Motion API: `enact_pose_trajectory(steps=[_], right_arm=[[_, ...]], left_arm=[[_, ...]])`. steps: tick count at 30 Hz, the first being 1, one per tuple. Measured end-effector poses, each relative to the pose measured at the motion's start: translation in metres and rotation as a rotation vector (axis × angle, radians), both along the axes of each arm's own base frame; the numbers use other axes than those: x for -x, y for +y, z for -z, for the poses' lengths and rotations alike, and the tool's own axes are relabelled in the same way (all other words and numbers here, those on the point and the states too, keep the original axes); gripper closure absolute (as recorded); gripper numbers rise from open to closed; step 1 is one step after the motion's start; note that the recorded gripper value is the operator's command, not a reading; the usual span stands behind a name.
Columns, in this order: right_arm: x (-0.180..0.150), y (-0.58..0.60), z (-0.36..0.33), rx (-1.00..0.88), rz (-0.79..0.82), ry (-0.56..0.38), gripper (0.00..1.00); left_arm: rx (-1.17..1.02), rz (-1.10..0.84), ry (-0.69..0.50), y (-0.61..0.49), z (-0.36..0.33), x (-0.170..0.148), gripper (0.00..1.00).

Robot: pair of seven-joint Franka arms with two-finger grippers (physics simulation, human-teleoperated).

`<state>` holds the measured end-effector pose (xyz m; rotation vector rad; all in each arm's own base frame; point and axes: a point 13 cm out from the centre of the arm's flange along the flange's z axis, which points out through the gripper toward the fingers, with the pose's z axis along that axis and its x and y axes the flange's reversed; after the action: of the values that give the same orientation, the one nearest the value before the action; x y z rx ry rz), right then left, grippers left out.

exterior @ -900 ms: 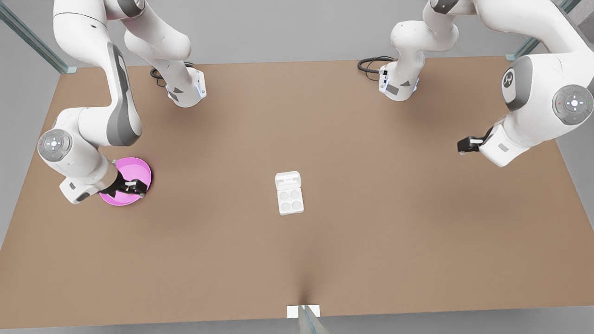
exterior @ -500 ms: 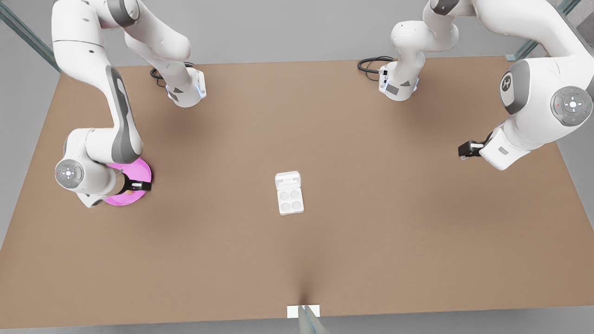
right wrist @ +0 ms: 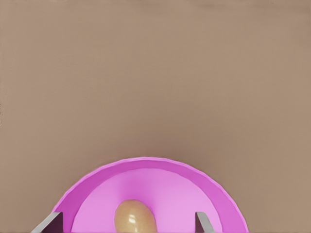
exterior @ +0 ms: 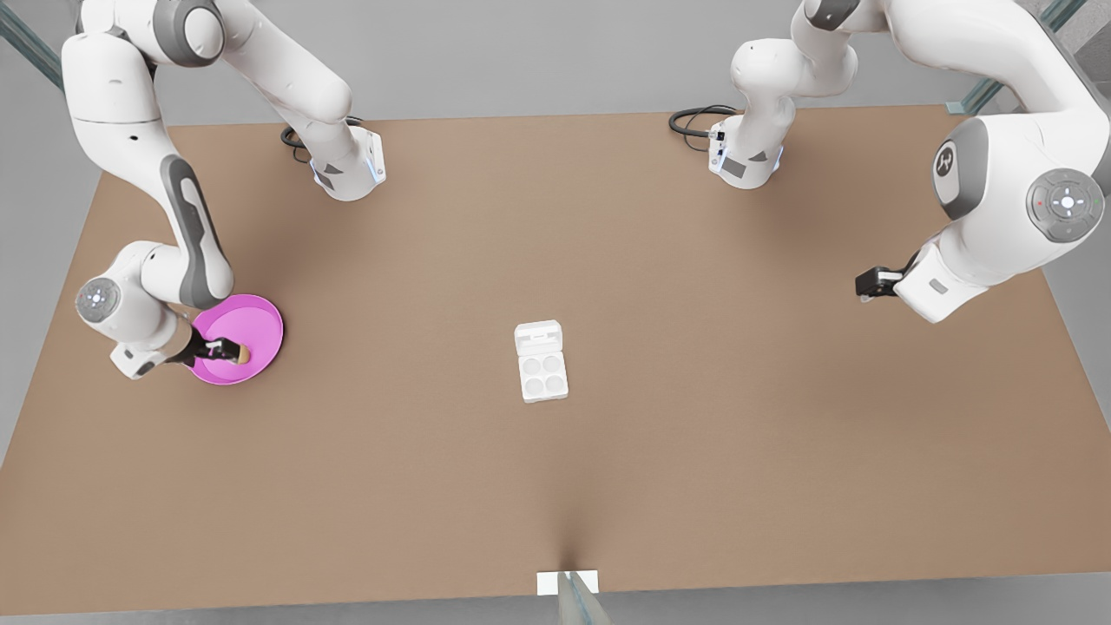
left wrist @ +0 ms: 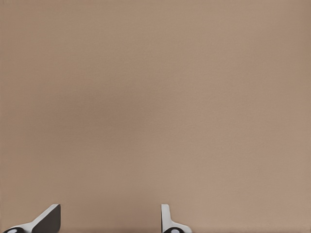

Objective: Pack egg into the box and close the box lid

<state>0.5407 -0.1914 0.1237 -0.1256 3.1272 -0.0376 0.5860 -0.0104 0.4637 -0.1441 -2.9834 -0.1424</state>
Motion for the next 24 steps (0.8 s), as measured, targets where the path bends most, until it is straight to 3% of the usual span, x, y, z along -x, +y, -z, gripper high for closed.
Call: enact_pose_trajectory(steps=[5, 18, 24], right_arm=[[-0.013, 0.006, 0.005, -0.019, -0.149, -0.082, 0.00], [0.001, 0.020, 0.039, -0.071, -0.339, -0.092, 0.00], [0.037, 0.027, 0.056, -0.089, -0.394, -0.047, 0.00]], left_arm=[[0.000, 0.002, 0.001, 0.000, 0.000, 0.000, 0.00], [0.001, 0.009, 0.002, -0.002, 0.000, 0.001, 0.00], [0.001, 0.009, 0.003, -0.002, 0.000, 0.000, 0.00]])
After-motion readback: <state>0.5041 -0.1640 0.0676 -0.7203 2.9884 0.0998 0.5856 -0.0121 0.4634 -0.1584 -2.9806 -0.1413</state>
